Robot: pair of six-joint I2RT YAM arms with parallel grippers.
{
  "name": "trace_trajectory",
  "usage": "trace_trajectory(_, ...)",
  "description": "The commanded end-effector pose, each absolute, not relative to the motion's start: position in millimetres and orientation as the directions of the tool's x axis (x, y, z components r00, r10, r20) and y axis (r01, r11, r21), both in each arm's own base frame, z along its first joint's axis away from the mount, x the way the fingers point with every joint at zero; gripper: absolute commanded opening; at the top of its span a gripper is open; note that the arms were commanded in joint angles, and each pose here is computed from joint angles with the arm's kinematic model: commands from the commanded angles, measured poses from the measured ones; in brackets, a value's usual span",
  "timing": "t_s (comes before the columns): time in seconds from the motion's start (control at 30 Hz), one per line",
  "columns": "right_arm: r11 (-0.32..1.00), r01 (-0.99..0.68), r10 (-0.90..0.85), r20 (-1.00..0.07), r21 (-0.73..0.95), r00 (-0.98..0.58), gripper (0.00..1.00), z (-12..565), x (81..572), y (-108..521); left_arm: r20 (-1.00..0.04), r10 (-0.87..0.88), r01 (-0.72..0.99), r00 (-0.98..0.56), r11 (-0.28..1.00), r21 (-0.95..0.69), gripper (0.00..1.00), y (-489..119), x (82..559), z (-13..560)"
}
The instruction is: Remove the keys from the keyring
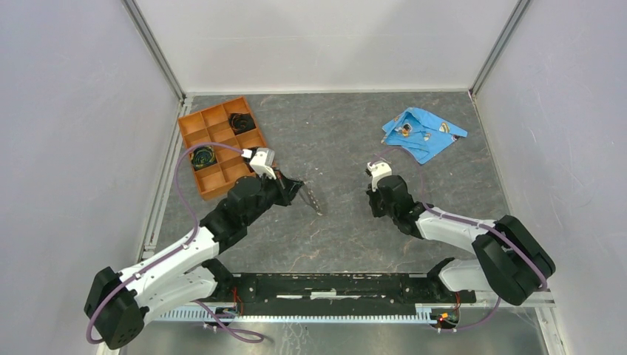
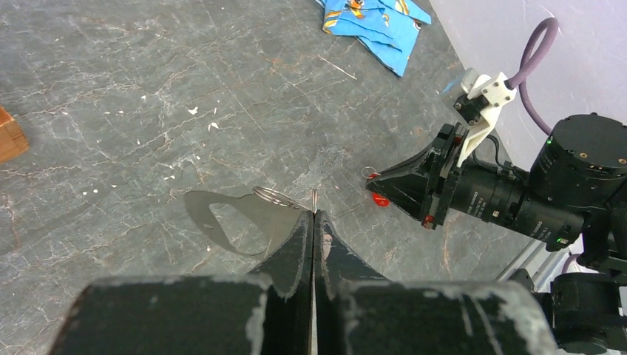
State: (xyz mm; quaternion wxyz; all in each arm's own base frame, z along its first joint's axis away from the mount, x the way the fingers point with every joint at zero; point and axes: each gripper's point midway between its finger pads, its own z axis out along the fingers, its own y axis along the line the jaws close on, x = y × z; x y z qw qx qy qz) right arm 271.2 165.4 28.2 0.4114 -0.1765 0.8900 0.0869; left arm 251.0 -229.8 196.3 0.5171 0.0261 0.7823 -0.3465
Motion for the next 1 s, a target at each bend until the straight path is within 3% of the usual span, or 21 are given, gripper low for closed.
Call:
trace_trajectory(0.0, 0.929, -0.370, -0.214, -0.767, 0.033, -0.605, 0.11, 22.8, 274.3, 163.7, -0.805, -0.383, 0.413, -0.454, 0.710, -0.571, 0.02, -238.3, 255.8, 219.0)
trace_trajectory(0.2, 0.935, -0.355, -0.219, -0.754, 0.020, -0.619, 0.30, 18.6, 276.3, 157.9, -0.784, -0.386, 0.374, -0.487, 0.719, -0.586, 0.02, -238.5, 260.7, 206.4)
trace_trajectory(0.5, 0.936, -0.353, -0.223, -0.774, 0.000, -0.592, 0.51, 36.7, 284.5, 158.0, -0.772, -0.382, 0.330, -0.508, 0.742, -0.584, 0.02, -236.4, 270.8, 189.8)
trace_trajectory(0.87, 0.929, -0.369, -0.205, -0.838, -0.005, -0.506, 0.66, 88.2, 290.8, 160.3, -0.760, -0.398, 0.240, -0.514, 0.784, -0.573, 0.02, -232.5, 293.4, 166.8)
trace_trajectory(0.9, 0.926, -0.378, -0.201, -0.847, 0.000, -0.492, 0.76, 95.6, 290.1, 161.5, -0.759, -0.400, 0.231, -0.514, 0.787, -0.572, 0.02, -232.3, 295.5, 163.8)
trace_trajectory(0.97, 0.920, -0.391, -0.197, -0.862, 0.001, -0.467, 0.82, 108.7, 288.6, 162.0, -0.759, -0.403, 0.221, -0.512, 0.792, -0.569, 0.02, -232.9, 300.4, 160.5)
